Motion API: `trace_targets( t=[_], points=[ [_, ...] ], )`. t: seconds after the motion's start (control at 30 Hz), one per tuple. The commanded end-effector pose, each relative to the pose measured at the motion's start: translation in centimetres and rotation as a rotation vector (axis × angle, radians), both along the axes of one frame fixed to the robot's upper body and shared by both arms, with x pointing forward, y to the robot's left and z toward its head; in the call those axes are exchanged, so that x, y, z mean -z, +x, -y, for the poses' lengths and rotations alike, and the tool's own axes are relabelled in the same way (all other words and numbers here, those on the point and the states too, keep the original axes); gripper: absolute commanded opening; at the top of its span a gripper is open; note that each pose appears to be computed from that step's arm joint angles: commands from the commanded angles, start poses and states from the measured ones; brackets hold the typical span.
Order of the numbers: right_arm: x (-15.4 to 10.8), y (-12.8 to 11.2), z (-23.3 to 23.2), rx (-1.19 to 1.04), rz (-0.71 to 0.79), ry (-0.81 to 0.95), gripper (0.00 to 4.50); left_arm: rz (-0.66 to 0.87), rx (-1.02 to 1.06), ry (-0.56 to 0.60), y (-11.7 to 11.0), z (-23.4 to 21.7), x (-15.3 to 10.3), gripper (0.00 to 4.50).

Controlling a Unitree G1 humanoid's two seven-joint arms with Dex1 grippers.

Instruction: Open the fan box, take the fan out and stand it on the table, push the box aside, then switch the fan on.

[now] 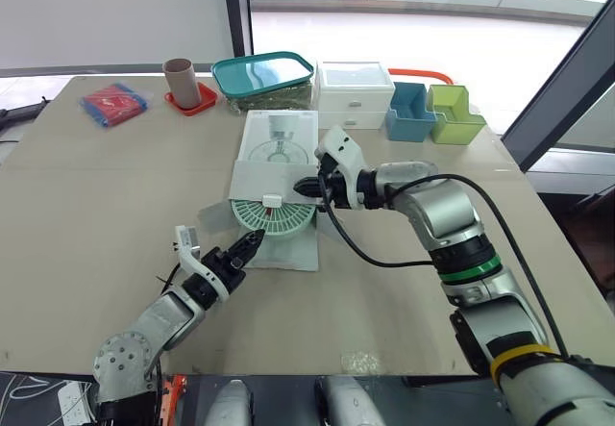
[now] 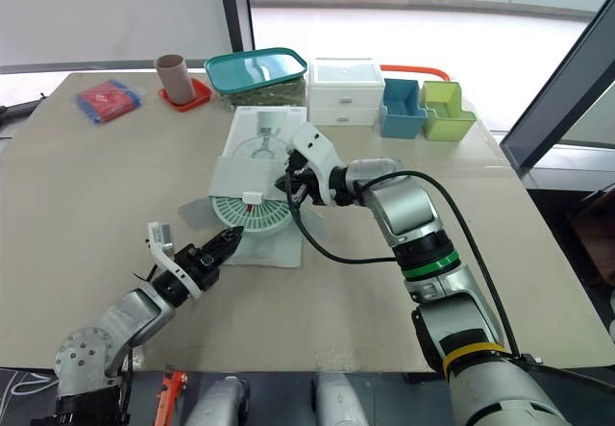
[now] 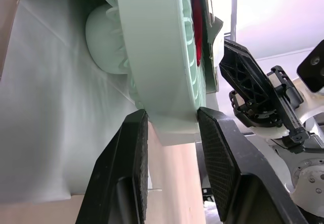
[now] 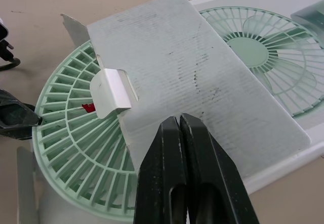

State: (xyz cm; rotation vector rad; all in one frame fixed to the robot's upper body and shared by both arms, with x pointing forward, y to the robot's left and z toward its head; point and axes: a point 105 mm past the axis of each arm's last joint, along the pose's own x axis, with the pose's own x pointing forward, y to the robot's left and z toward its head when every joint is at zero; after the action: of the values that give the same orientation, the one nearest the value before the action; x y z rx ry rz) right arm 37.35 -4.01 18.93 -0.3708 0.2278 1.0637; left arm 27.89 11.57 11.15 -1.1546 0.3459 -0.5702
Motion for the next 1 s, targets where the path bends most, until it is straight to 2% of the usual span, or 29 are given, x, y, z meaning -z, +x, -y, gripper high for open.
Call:
trace_targets(
  t=[0.03,0.37,0.53,0.6,0.63,0.67,0.73,0.77,0.83,0.87,1.0],
  points=[
    [-1.3,-0.2,-0.5,-0.022,0.052,0.013,0.00,-0.020,-0.004,0.012,-0.8,-0.6,0.1,1.58],
    [-1.5,-0.2,-0.6,-0.025,0.057,0.016,0.00,-0.035,0.032,0.045,-3.3,-1.1,-0.1,1.58],
    [-1.4,-0.2,-0.7,-0.026,0.055,0.015,0.00,-0.018,0.040,0.072,-3.2,-1.0,-0.5,1.58],
    [-1.4,-0.2,-0.7,-0.029,0.056,0.015,0.00,-0.007,0.048,0.096,-3.2,-1.0,-0.6,1.99],
    [-1.4,-0.2,-0.7,-0.030,0.057,0.015,0.00,-0.009,0.050,0.104,-3.3,-1.0,-0.6,2.49],
    [-1.4,-0.2,-0.7,-0.029,0.057,0.015,0.00,0.000,0.056,0.099,-3.4,-1.0,-0.8,2.49],
    [-1.4,-0.2,-0.8,-0.028,0.057,0.015,0.00,0.014,0.063,0.090,-3.5,-1.1,-1.1,3.34],
    [-1.4,-0.2,-0.8,-0.029,0.057,0.016,0.00,0.025,0.065,0.090,-3.6,-1.2,-1.4,3.52],
    [-1.4,-0.2,-0.8,-0.032,0.058,0.016,0.00,0.038,0.064,0.092,-3.6,-1.5,-1.8,4.28],
    [-1.3,-0.2,-0.8,-0.032,0.058,0.016,0.00,0.044,0.064,0.092,-3.7,-1.6,-2.0,4.43],
    [-1.3,-0.3,-1.1,-0.040,0.057,0.021,0.00,0.052,0.042,0.129,-3.4,-3.2,-2.1,4.43]
  ],
)
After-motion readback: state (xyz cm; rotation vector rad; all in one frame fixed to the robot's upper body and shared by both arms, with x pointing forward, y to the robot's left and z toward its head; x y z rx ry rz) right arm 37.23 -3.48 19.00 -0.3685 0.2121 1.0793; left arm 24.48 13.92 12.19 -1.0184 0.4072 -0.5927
